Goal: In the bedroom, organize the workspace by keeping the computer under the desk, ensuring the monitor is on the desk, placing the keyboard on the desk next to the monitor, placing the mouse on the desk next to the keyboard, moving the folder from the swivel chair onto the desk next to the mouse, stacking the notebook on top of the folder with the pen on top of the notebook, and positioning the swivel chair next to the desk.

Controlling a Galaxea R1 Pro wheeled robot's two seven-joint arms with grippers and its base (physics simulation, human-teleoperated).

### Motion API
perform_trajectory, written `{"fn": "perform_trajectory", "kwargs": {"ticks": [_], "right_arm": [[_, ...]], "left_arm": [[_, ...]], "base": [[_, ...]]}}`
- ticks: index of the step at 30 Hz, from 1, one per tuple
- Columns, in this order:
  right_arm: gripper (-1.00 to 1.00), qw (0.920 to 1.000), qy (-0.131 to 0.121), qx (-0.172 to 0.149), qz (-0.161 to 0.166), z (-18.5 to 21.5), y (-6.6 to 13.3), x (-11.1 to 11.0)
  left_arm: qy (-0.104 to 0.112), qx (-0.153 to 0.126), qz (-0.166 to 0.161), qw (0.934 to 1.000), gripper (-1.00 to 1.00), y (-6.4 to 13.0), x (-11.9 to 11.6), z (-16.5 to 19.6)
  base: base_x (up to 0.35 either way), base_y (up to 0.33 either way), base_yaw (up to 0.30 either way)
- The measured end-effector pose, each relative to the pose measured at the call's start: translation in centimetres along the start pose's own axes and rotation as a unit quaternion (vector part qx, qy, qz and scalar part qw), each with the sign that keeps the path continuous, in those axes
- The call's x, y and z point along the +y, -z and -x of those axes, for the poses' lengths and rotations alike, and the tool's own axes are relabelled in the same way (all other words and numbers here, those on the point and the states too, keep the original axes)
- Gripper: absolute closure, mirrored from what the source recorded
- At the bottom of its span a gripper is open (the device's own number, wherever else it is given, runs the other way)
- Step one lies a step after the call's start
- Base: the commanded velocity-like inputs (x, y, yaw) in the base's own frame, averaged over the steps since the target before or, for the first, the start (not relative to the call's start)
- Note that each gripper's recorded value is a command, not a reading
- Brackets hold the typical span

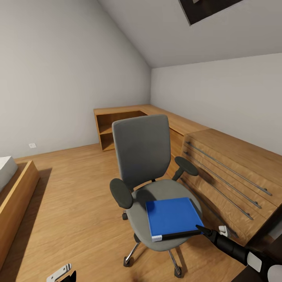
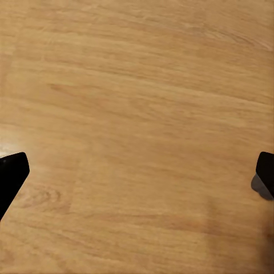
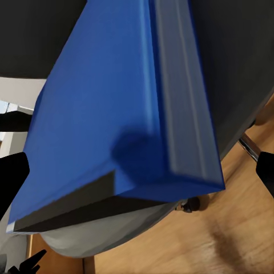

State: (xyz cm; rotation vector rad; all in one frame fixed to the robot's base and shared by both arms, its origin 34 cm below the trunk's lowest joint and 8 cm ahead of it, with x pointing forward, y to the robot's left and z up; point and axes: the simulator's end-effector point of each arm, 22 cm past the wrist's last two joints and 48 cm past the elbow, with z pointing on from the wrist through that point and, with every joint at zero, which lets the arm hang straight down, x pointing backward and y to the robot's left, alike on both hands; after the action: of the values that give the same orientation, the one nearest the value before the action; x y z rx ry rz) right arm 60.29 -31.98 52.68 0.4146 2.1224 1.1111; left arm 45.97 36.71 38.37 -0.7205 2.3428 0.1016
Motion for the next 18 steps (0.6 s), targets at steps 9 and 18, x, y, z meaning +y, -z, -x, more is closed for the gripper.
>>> {"fn": "perform_trajectory", "kwargs": {"ticks": [9, 18], "right_arm": [[-1.0, 1.0, 0.0, 0.0, 0.0, 0.02, 0.02, -0.01], [1.0, 1.0, 0.0, 0.0, -0.001, 0.08, 0.11, -0.08]], "left_arm": [[0.0, 0.0, 0.0, 1.0, -1.0, 0.0, 0.0, 0.0], [-0.001, 0.0, 0.0, 1.0, -1.0, 0.0, 0.0, 0.0]], "base": [[0.0, 0.0, 0.0], [0.0, 0.0, 0.0]]}}
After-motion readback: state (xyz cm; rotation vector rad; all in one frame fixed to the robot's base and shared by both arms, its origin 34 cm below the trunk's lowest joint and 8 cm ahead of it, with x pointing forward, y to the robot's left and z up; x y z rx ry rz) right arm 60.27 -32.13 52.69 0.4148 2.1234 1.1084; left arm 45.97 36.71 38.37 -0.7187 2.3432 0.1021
